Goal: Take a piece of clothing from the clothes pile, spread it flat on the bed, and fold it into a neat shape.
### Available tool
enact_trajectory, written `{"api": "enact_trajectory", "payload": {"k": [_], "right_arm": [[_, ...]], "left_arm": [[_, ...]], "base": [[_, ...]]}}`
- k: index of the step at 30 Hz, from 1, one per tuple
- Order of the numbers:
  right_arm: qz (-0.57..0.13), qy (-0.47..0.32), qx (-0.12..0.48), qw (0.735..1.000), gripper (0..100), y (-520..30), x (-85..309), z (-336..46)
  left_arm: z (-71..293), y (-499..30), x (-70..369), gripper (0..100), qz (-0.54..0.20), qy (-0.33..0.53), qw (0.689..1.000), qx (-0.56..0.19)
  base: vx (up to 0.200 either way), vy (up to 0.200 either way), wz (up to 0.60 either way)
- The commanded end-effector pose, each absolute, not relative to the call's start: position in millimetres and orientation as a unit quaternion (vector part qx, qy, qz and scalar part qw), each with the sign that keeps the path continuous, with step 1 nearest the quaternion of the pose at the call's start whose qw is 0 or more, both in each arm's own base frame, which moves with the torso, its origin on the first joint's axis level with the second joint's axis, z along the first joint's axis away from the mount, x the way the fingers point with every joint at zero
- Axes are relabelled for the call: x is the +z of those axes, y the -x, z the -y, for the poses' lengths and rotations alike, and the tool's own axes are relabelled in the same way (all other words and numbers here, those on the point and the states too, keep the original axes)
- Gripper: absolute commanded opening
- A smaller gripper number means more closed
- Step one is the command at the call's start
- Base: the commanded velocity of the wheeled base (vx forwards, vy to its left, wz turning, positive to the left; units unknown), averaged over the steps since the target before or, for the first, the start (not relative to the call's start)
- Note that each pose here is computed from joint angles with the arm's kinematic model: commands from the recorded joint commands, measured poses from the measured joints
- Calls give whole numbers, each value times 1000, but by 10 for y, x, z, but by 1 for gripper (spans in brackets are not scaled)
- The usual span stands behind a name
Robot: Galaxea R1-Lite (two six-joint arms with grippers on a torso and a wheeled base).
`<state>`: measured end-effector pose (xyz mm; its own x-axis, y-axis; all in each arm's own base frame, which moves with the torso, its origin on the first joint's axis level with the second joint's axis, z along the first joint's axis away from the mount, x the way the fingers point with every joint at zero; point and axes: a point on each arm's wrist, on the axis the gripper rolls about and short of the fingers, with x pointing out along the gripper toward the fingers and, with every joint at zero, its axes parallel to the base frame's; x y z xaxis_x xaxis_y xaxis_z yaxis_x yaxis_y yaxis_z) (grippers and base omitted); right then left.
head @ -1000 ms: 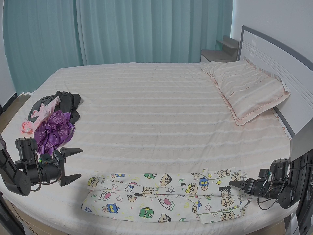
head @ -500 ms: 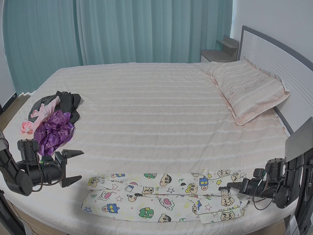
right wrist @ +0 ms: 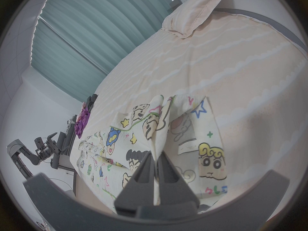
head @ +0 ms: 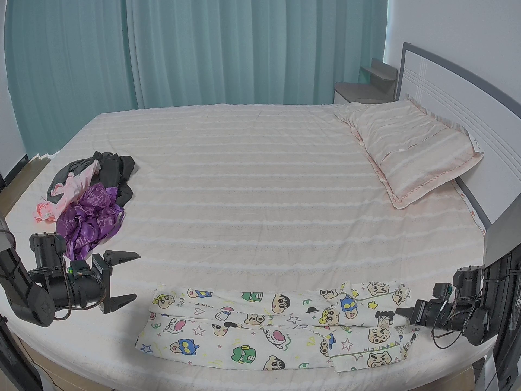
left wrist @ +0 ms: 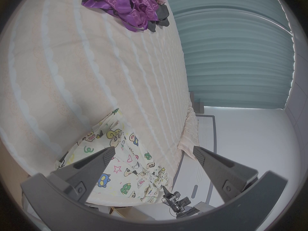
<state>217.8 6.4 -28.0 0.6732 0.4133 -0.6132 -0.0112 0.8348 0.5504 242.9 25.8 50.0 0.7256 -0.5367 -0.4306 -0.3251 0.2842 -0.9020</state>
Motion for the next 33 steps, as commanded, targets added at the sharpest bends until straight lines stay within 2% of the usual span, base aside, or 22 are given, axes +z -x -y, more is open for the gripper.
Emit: {"api": "enact_trajectory", "payload": {"k": [1,5,6,10,19,23,27,33], "right_arm": [[-390,-264,114,875,0,-2138,-290,-33],[-393,-263,115,874,0,-2134,-291,-43],[-393,-263,115,874,100,-2134,-291,-43],[-379,-264,112,880,100,-2145,-246,-13],[-284,-253,109,918,100,-2164,184,44],[-253,-232,106,933,100,-2327,250,-169],[-236,-240,115,935,100,-2441,298,-340],[-271,-258,149,915,100,-2569,177,-821]], "left_arm": [[-258,-2430,492,100,-364,594,714,-74],[-258,-2431,492,100,-364,594,714,-73],[-258,-2431,492,100,-364,594,714,-73],[-258,-2431,492,100,-364,594,714,-73],[-255,-2432,489,100,-365,593,714,-73],[-251,-2429,486,100,-366,593,713,-74],[-251,-2429,483,100,-366,592,714,-74],[-241,-2393,436,100,-374,571,726,-80]], "base": [[0,0,0],[0,0,0],[0,0,0],[0,0,0],[0,0,0],[0,0,0],[0,0,0],[0,0,0]]}}
